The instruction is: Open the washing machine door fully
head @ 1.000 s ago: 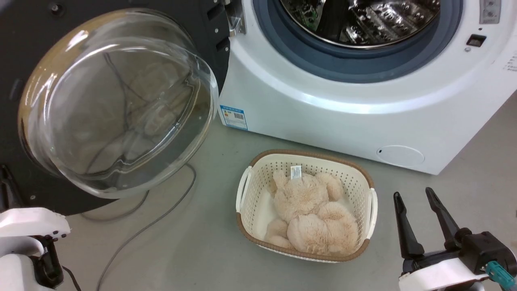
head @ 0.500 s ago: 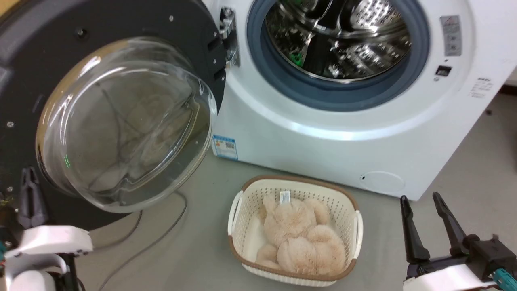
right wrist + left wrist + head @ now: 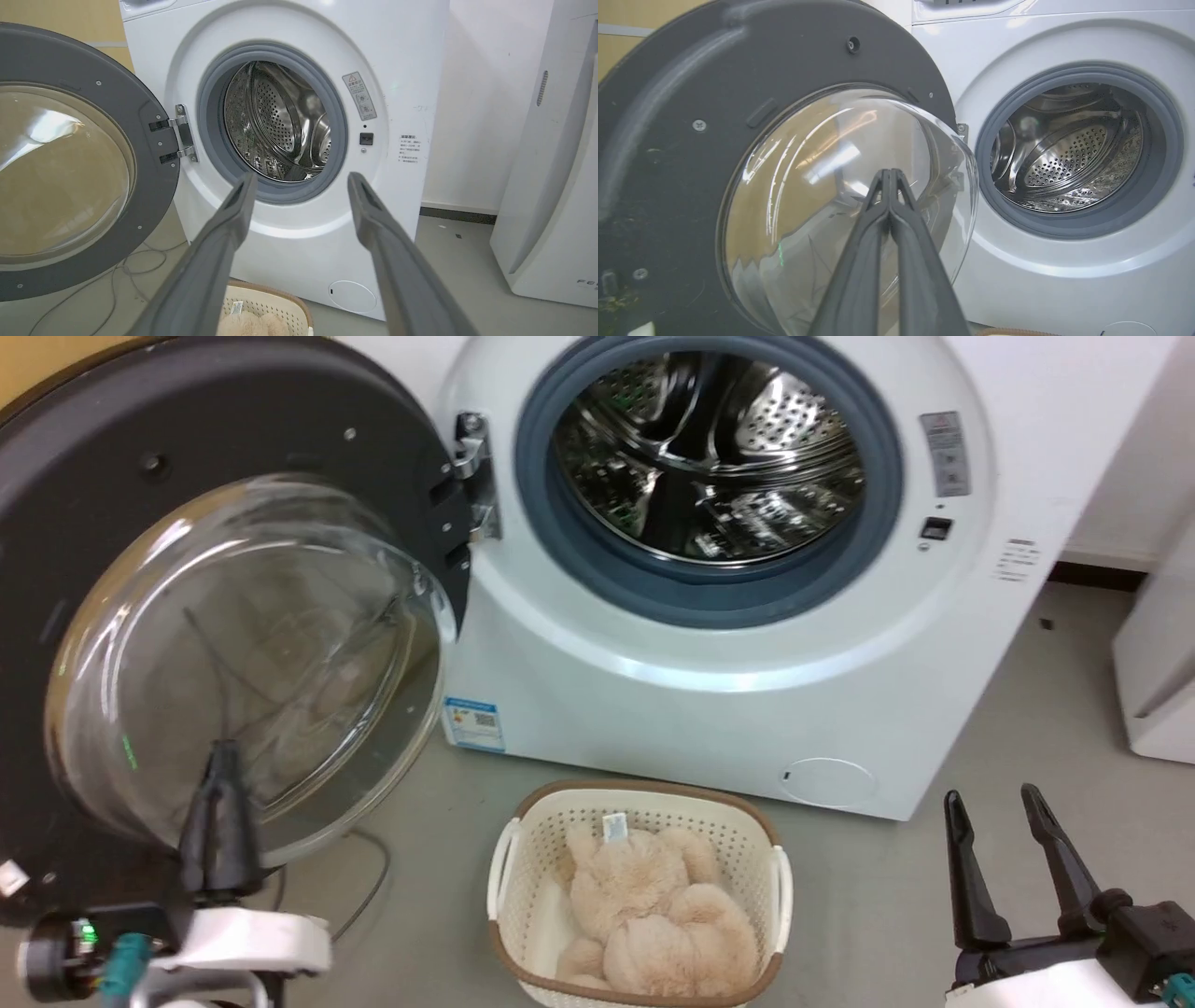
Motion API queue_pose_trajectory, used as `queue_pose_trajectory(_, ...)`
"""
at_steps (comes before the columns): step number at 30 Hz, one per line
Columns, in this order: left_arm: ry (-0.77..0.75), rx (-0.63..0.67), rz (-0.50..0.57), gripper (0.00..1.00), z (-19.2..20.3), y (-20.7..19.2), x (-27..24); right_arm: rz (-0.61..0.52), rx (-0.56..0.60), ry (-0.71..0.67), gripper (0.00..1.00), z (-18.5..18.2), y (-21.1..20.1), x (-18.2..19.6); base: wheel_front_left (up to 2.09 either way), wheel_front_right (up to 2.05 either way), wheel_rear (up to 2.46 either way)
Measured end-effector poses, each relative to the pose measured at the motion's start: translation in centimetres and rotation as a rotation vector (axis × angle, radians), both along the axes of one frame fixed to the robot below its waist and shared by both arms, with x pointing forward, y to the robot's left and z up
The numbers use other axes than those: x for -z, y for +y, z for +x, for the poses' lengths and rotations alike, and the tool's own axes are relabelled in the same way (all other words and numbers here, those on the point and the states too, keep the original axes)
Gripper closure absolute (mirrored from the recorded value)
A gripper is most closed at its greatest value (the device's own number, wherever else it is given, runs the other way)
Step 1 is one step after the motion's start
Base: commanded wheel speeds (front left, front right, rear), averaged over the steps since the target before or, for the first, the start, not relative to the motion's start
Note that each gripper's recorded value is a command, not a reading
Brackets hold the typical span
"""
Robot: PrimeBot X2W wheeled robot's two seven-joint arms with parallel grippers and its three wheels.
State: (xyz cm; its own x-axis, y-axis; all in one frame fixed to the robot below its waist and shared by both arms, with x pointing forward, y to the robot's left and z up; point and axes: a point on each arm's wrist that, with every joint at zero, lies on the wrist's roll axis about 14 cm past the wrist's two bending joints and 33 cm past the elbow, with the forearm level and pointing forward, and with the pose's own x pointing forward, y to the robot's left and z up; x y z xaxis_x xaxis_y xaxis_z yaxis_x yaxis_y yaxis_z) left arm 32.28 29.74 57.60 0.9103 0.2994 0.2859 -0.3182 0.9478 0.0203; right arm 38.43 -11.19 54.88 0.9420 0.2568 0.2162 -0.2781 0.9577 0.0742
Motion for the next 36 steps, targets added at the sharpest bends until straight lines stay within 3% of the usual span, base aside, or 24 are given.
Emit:
queue_pose_trajectory(19, 0.066, 0.263, -0.073, 0.0, 3.5, -8.6, 2.8, 0.003, 0.161, -0.014, 0.0, -2.7, -5.4, -0.4, 0.0, 0.0, 0.0)
queue_pose_trajectory(30, 0.129, 0.274, -0.063, 0.0, 4.6, -9.9, 4.7, 0.002, 0.209, -0.005, 0.0, -3.6, -6.9, -0.1, 0.0, 0.0, 0.0)
queue_pose_trajectory(31, 0.132, 0.275, -0.064, 1.0, 4.6, -9.9, 4.8, 0.002, 0.21, -0.003, 1.0, -3.6, -6.9, -0.1, 0.0, 0.0, 0.0)
queue_pose_trajectory(36, 0.133, 0.28, -0.065, 1.0, 4.7, -10.1, 4.8, 0.002, 0.21, -0.003, 1.0, -3.6, -6.9, -0.1, 0.0, 0.0, 0.0)
